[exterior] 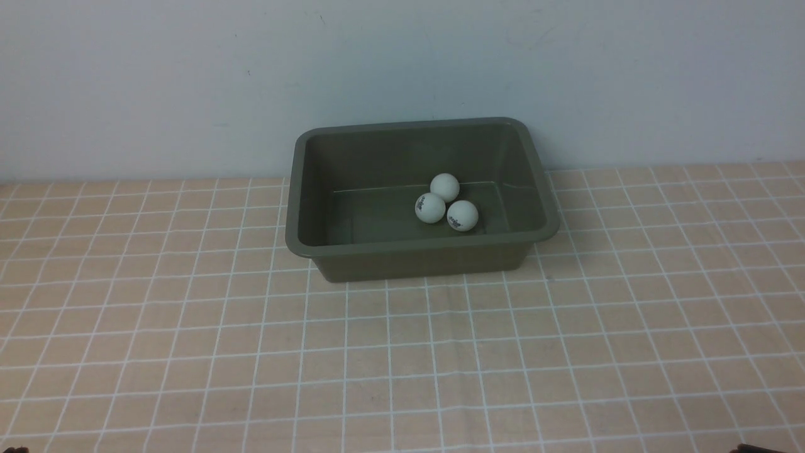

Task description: Put the table tennis balls into the box on the light coffee tablecloth.

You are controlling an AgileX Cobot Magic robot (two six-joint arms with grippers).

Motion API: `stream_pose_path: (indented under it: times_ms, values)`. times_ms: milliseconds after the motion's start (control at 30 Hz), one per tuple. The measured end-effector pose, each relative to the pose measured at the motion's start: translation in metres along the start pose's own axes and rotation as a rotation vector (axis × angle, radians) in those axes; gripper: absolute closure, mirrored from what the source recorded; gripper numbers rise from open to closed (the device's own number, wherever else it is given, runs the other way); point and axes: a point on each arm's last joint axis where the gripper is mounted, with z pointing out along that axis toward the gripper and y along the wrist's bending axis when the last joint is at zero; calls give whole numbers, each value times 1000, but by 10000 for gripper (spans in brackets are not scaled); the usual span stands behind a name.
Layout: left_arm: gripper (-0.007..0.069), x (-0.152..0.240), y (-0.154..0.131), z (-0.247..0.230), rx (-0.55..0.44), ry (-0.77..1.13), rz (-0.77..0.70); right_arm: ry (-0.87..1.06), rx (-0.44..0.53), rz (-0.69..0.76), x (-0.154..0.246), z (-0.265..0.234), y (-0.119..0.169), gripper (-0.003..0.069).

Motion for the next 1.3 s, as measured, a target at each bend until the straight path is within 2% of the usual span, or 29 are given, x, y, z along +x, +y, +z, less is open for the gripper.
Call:
stream_pose_path:
  times_ms: [1300]
  values:
    - [683, 0, 0, 0, -1, -1, -11, -15, 1, 0, 0, -3, 0, 674]
